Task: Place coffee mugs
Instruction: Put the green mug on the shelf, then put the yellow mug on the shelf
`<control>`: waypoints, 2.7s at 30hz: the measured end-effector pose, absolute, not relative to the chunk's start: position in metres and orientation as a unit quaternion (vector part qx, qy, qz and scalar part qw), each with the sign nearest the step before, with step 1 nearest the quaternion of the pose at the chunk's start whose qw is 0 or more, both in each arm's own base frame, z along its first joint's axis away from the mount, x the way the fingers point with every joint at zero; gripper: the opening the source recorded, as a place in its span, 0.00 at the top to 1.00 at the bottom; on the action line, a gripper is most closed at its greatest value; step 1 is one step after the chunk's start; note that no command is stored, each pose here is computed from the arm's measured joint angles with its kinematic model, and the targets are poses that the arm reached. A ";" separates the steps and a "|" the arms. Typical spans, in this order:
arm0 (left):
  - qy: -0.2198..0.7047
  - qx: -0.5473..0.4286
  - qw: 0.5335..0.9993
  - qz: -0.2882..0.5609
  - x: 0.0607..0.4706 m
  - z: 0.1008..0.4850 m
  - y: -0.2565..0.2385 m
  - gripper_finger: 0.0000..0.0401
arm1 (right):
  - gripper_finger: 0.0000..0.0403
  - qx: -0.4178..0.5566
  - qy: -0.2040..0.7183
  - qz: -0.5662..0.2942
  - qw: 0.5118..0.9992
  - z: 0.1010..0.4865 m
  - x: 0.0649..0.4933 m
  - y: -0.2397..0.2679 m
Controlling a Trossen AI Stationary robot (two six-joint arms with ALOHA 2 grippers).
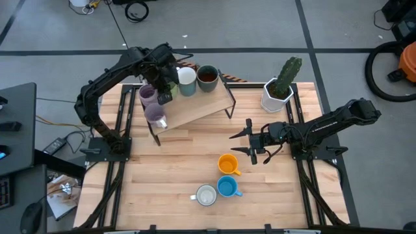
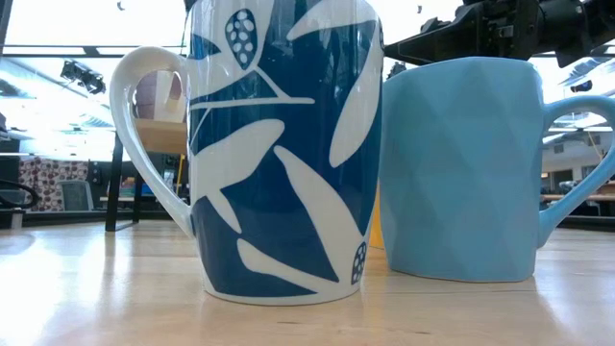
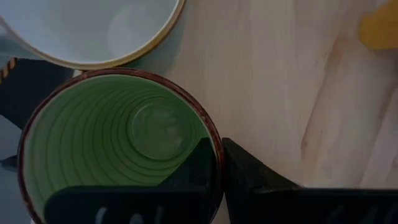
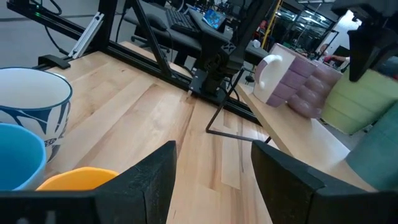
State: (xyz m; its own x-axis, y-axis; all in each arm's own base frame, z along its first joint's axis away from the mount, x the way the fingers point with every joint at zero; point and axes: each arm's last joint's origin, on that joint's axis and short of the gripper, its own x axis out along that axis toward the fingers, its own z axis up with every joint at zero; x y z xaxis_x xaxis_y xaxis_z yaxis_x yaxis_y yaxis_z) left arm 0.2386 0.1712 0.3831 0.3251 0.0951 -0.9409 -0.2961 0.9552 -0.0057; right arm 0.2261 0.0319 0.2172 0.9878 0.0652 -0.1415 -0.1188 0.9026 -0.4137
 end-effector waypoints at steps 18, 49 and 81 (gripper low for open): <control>0.597 -0.099 0.787 0.122 0.255 0.363 0.181 0.93 | 0.47 -0.215 0.062 0.048 0.973 0.217 0.226 0.032; 0.615 -0.036 0.769 0.171 0.266 0.364 0.168 0.67 | 0.47 -0.215 0.057 0.051 0.974 0.218 0.226 0.032; 0.597 -0.039 0.778 0.194 0.264 0.371 0.164 0.44 | 0.47 -0.214 0.052 0.059 0.974 0.219 0.226 0.033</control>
